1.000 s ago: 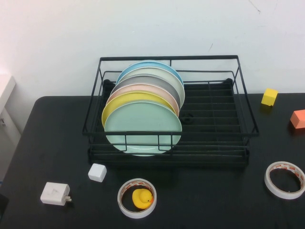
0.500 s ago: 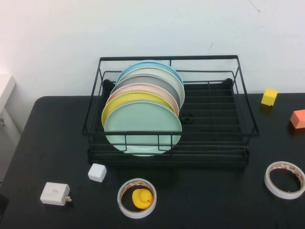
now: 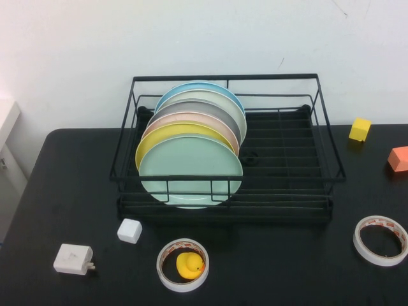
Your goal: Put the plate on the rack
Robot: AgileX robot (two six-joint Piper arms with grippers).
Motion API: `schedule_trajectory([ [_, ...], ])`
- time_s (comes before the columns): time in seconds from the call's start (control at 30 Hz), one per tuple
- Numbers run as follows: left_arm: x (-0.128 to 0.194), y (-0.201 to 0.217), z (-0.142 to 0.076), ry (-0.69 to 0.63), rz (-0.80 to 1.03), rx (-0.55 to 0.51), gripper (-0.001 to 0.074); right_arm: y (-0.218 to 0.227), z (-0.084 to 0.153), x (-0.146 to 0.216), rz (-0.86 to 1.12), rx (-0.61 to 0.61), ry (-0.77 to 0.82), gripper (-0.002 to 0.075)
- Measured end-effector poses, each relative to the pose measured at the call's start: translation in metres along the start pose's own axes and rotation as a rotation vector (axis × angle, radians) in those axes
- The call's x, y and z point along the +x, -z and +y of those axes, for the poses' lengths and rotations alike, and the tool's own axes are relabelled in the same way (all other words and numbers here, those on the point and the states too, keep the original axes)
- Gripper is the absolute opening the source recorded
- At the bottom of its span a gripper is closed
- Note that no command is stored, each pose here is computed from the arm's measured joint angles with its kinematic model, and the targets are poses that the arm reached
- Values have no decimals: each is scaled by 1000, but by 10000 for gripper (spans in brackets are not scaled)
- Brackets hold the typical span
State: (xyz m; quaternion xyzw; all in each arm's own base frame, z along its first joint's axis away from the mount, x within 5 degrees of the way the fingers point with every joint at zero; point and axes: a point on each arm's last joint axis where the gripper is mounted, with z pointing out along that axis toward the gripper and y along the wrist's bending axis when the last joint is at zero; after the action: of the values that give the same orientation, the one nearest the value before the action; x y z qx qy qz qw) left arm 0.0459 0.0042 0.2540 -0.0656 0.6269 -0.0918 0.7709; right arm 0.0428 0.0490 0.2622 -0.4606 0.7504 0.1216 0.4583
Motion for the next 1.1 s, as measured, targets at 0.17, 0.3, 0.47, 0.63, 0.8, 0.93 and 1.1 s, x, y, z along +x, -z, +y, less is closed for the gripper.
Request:
schedule_trajectory([
  [0.17, 9, 0, -1, -10, 17, 3, -1, 0, 0, 0, 2, -1, 0, -2],
  [0.3, 17, -1, -4, -11, 43, 42, -1, 0, 0, 0, 3, -2, 0, -2],
  [0.47, 30, -1, -2, -5, 81, 48, -1, 0, 1, 2, 19, -14, 0, -2],
  [0.63, 49, 0, 1, 203, 140, 29, -1, 0, 2, 2, 27, -20, 0, -2],
  [0.8, 53, 1, -4, 156, 190, 86, -1, 0, 2, 3, 28, -21, 0, -2],
  [0.93, 67, 5, -7, 147, 349, 113, -1, 0, 2, 3, 28, -21, 0, -2],
  [1.1, 80, 12, -3, 265, 539, 20, -1, 0, 2, 3, 28, -21, 0, -2],
])
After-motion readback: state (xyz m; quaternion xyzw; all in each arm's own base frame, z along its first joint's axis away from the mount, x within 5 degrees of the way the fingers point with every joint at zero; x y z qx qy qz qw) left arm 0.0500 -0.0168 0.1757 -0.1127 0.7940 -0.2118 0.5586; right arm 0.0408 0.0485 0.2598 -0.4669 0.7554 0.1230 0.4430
